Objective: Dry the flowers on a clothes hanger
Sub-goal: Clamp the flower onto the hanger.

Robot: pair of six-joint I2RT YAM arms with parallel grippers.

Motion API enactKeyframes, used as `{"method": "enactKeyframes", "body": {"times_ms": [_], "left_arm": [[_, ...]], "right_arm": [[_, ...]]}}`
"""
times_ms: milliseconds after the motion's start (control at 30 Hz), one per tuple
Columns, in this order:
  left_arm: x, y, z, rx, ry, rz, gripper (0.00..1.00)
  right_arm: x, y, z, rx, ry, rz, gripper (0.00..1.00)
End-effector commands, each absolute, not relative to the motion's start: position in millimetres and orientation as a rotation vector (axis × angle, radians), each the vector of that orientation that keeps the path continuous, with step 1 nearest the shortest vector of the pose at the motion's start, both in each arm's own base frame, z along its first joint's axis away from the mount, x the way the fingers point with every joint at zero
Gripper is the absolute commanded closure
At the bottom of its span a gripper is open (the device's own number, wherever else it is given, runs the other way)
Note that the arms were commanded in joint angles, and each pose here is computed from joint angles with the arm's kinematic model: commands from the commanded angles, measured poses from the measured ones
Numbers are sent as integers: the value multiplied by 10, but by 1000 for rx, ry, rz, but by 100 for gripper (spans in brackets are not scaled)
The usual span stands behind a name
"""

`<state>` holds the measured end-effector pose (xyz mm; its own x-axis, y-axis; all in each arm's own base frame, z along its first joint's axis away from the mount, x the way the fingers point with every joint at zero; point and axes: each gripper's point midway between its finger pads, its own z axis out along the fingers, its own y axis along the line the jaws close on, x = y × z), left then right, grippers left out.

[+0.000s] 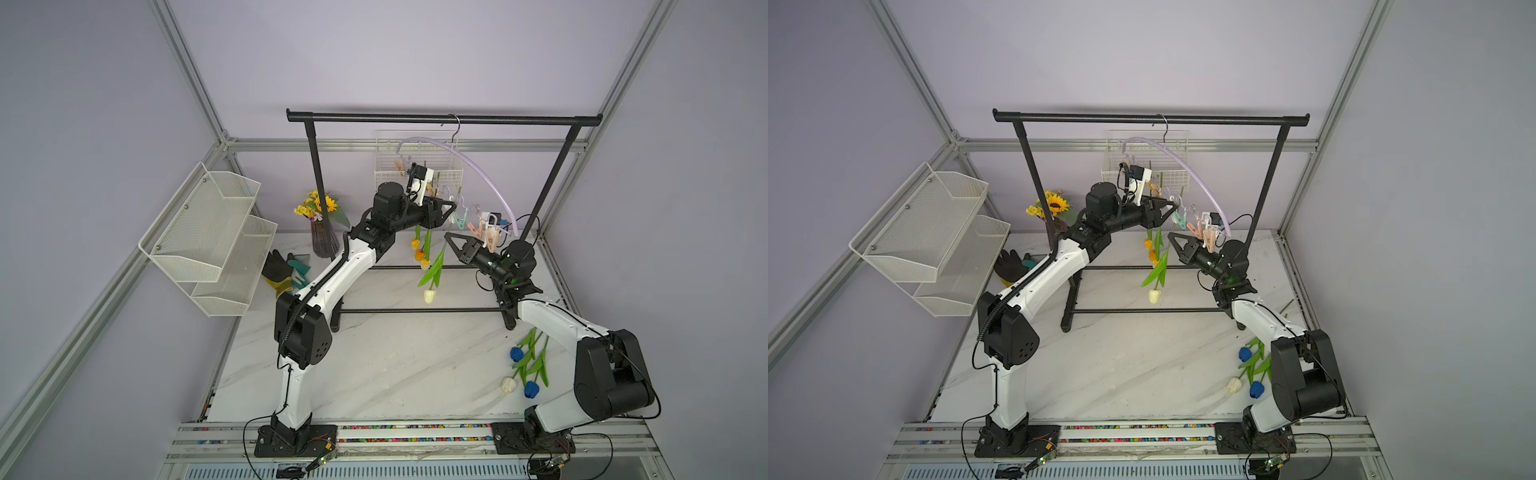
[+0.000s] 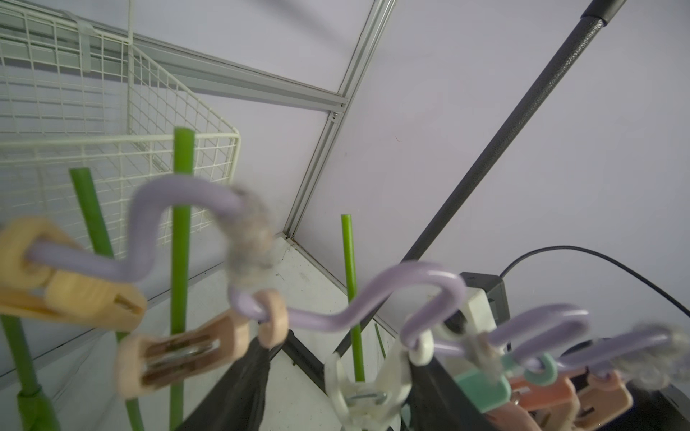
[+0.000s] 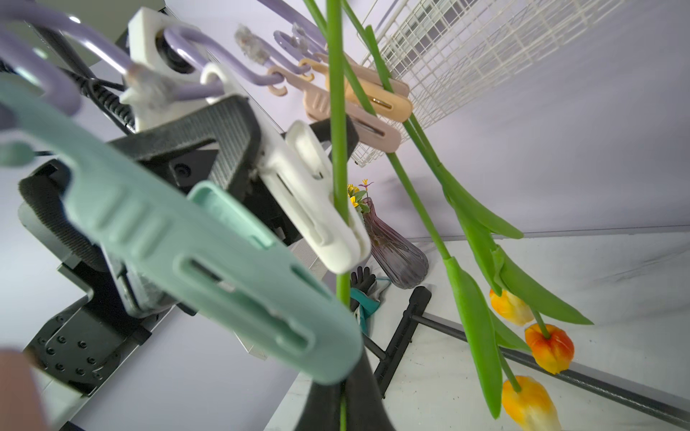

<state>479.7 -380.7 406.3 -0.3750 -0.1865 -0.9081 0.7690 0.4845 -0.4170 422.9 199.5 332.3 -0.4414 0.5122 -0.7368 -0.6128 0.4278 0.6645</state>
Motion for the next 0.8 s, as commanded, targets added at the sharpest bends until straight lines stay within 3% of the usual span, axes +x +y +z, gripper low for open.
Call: {"method": "enactKeyframes", "body": {"times_ms": [0, 333, 767], "left_arm": [[4584, -3627, 4592, 529, 1531, -1101, 35], [4547, -3481, 4587, 522, 1537, -1085, 33], [4522, -3307, 4397, 527, 1600, -1039, 26]], "right_arm": [[4259, 2002, 3343, -101, 1579, 1240, 98], [4236, 1952, 3108, -100, 1653, 1163, 66], [4154, 1770, 2647, -28, 1795, 1036, 57]]}}
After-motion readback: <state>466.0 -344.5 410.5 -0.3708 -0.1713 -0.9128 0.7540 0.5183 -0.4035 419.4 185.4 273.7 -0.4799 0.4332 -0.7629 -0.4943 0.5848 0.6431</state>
